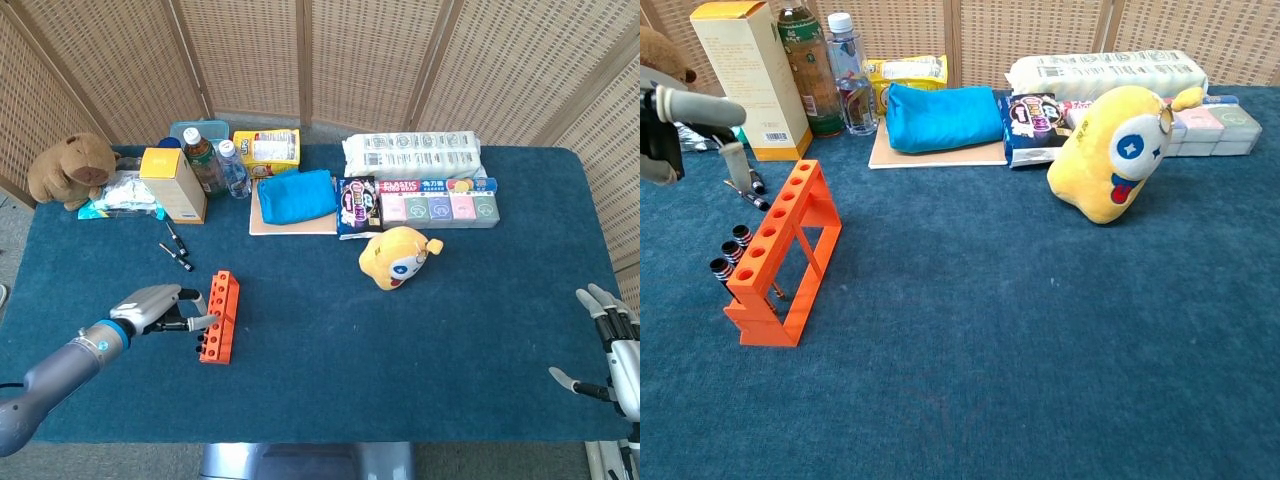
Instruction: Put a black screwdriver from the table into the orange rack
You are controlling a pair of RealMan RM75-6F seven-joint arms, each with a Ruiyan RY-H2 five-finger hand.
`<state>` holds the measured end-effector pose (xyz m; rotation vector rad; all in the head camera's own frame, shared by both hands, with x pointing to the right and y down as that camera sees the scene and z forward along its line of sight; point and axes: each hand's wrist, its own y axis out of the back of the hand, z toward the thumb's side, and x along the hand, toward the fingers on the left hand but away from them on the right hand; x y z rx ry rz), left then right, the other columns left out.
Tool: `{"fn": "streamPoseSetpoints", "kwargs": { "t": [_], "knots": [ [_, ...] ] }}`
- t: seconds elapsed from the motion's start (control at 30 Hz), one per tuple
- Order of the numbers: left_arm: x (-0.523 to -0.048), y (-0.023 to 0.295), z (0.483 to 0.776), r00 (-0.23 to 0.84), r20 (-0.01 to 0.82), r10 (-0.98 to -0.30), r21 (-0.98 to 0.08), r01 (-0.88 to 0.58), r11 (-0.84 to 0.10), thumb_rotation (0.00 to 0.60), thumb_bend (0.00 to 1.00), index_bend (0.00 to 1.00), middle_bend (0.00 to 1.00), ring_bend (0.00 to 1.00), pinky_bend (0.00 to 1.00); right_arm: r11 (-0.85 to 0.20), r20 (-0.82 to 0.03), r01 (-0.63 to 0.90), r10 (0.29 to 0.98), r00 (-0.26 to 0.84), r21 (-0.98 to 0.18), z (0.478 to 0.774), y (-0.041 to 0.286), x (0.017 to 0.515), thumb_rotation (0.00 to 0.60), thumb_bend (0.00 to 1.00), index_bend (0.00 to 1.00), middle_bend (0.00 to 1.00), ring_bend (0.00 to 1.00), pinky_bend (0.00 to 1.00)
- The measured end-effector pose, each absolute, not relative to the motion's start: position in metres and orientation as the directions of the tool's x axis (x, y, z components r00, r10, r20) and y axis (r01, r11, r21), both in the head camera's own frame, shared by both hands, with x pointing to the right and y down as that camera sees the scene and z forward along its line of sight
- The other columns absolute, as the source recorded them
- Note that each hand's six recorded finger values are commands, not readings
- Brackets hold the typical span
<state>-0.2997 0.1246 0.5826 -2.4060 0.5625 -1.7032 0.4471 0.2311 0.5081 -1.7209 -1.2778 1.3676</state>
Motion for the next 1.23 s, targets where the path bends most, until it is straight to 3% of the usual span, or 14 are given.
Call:
{"fn": "streamPoseSetpoints", "kwargs": {
  "t": [0.03,0.1,0.17,0.3,0.4,0.47,0.87,1.0,1.23],
  "knots": [
    [-0.301,0.123,0.580,0.290,0.873,-0.391,-0.337,-0.222,-0.915,0.000,0.03,0.18,0.60,0.50,0.72,-0.363,-0.380,0.318,0.925,0.010,-0.876,0.508,0.231,0.447,0.600,0.13,0.04,0.04,0.00,0.00],
    [-0.307,0.121,0.575,0.289,0.856,-0.429,-0.373,-0.229,-0.899,0.011,0.04,0.03,0.18,0.14,0.51,-0.361,-0.378,0.319,0.926,0.009,-0.876,0.507,0.231,0.448,0.600,0.13,0.04,0.04,0.00,0.00],
    [-0.315,0.119,0.568,0.284,0.837,-0.468,-0.412,-0.235,-0.880,0.106,0.04,0.00,0.02,0.02,0.41,-0.361,-0.378,0.319,0.926,0.009,-0.876,0.507,0.231,0.448,0.600,0.13,0.04,0.04,0.00,0.00],
    [-0.337,0.117,0.555,0.262,0.788,-0.557,-0.510,-0.229,-0.829,0.450,0.05,0.00,0.00,0.00,0.29,-0.362,-0.378,0.315,0.926,0.010,-0.878,0.508,0.231,0.447,0.600,0.13,0.04,0.04,0.00,0.00],
    [-0.361,0.119,0.544,0.229,0.740,-0.632,-0.597,-0.209,-0.775,0.576,0.06,0.00,0.00,0.00,0.24,-0.364,-0.379,0.308,0.925,0.011,-0.879,0.509,0.232,0.446,0.600,0.13,0.04,0.04,0.00,0.00],
    [-0.381,0.123,0.538,0.200,0.707,-0.678,-0.654,-0.181,-0.735,0.600,0.06,0.00,0.00,0.00,0.22,-0.367,-0.381,0.304,0.924,0.012,-0.879,0.510,0.232,0.445,0.600,0.13,0.04,0.04,0.00,0.00],
    [-0.479,0.171,0.505,0.035,0.492,-0.870,-0.869,-0.042,-0.493,0.600,0.06,0.00,0.00,0.00,0.14,-0.366,-0.379,0.287,0.925,0.011,-0.885,0.512,0.233,0.440,0.600,0.13,0.04,0.04,0.00,0.00],
    [-0.495,0.202,0.513,-0.018,0.465,-0.885,-0.885,-0.038,-0.464,0.600,0.03,0.00,0.00,0.00,0.02,-0.365,-0.376,0.278,0.927,0.014,-0.889,0.512,0.235,0.438,0.600,0.13,0.04,0.04,0.00,0.00],
    [-0.493,0.241,0.535,-0.050,0.457,-0.888,-0.888,-0.084,-0.452,0.600,0.02,0.00,0.00,0.00,0.00,-0.351,-0.364,0.285,0.931,0.009,-0.892,0.508,0.236,0.440,0.600,0.13,0.04,0.04,0.00,0.00]
  ]
}}
